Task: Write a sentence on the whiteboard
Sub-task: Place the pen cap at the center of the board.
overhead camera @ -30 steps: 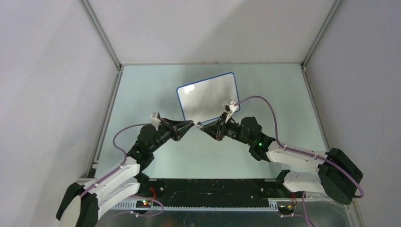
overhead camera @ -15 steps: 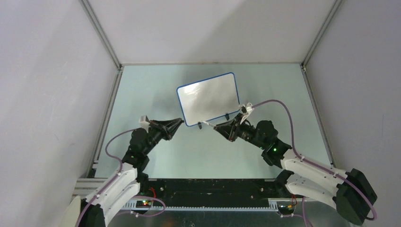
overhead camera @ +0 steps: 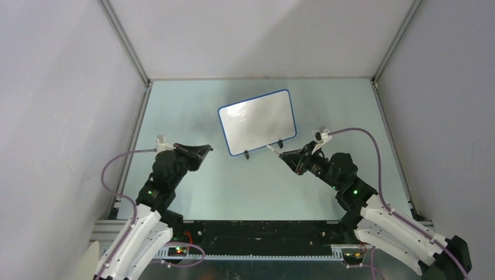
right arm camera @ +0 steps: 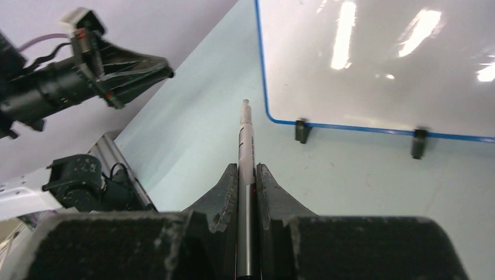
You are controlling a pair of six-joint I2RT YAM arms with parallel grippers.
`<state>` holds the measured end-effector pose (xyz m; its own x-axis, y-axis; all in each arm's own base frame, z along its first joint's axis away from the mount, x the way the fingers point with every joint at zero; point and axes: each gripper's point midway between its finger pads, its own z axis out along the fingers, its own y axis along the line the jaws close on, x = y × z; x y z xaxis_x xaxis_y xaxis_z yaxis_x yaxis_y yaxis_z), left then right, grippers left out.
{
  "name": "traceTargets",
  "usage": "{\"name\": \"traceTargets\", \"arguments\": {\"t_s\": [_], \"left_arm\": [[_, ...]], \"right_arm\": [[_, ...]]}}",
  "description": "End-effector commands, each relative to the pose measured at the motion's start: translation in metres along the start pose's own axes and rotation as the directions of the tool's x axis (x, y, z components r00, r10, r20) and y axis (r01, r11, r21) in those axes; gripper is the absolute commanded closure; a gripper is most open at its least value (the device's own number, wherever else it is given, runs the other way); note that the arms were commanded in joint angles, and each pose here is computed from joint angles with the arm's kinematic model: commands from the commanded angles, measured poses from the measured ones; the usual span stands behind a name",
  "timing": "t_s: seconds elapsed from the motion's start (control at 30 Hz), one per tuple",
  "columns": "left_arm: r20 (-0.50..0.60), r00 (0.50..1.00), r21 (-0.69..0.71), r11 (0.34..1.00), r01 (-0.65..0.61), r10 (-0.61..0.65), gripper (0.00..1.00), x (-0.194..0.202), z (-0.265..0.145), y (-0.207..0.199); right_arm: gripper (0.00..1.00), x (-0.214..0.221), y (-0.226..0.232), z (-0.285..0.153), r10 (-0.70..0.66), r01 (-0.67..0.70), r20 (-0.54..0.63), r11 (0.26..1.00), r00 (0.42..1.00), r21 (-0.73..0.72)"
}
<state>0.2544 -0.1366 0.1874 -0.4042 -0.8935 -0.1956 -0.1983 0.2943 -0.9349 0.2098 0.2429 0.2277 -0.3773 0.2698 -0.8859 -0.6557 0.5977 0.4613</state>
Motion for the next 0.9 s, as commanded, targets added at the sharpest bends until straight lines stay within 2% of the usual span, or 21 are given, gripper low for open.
{"name": "traceTargets", "arguments": {"t_s": [0.0,0.17,0.3,0.37,0.43,0.53,0.7,0.87], "left_arm": [[0.096,0.951,-0.329,0.911,-0.25,0.295,1.0,-0.033,-0.019,0.071],[0.067,0.933,-0.445,0.848,-0.29,0.354,1.0,-0.037,-0.01,0.104],[0.039,0.922,-0.47,0.821,-0.324,0.386,1.0,-0.038,0.007,0.107],[0.027,0.912,-0.472,0.81,-0.349,0.409,1.0,-0.04,0.016,0.105],[0.017,0.898,-0.49,0.786,-0.376,0.44,1.0,-0.044,0.023,0.106],[-0.032,0.875,-0.514,0.743,-0.428,0.483,1.0,-0.045,0.034,0.112],[-0.108,0.852,-0.496,0.715,-0.493,0.513,0.99,-0.039,0.054,0.112],[-0.157,0.837,-0.44,0.721,-0.535,0.525,0.96,-0.029,0.07,0.111]], "right_arm": [[1.0,-0.006,-0.019,-0.016,0.019,-0.019,0.005,0.992,1.0,0.123],[1.0,-0.005,-0.014,-0.022,0.012,-0.011,-0.012,0.996,1.0,0.091],[1.0,-0.007,-0.001,-0.023,0.039,-0.038,-0.053,0.999,0.998,0.024],[1.0,-0.002,0.002,-0.025,0.061,-0.061,-0.125,0.998,0.99,0.008],[1.0,0.0,0.016,-0.029,0.081,-0.097,-0.201,0.993,0.976,-0.07],[1.0,-0.005,0.021,-0.032,0.123,-0.156,-0.254,0.981,0.96,-0.115],[1.0,-0.015,0.038,-0.043,0.208,-0.304,-0.341,0.917,0.917,-0.258],[1.0,-0.028,0.061,-0.051,0.178,-0.34,-0.381,0.844,0.907,-0.415]]}}
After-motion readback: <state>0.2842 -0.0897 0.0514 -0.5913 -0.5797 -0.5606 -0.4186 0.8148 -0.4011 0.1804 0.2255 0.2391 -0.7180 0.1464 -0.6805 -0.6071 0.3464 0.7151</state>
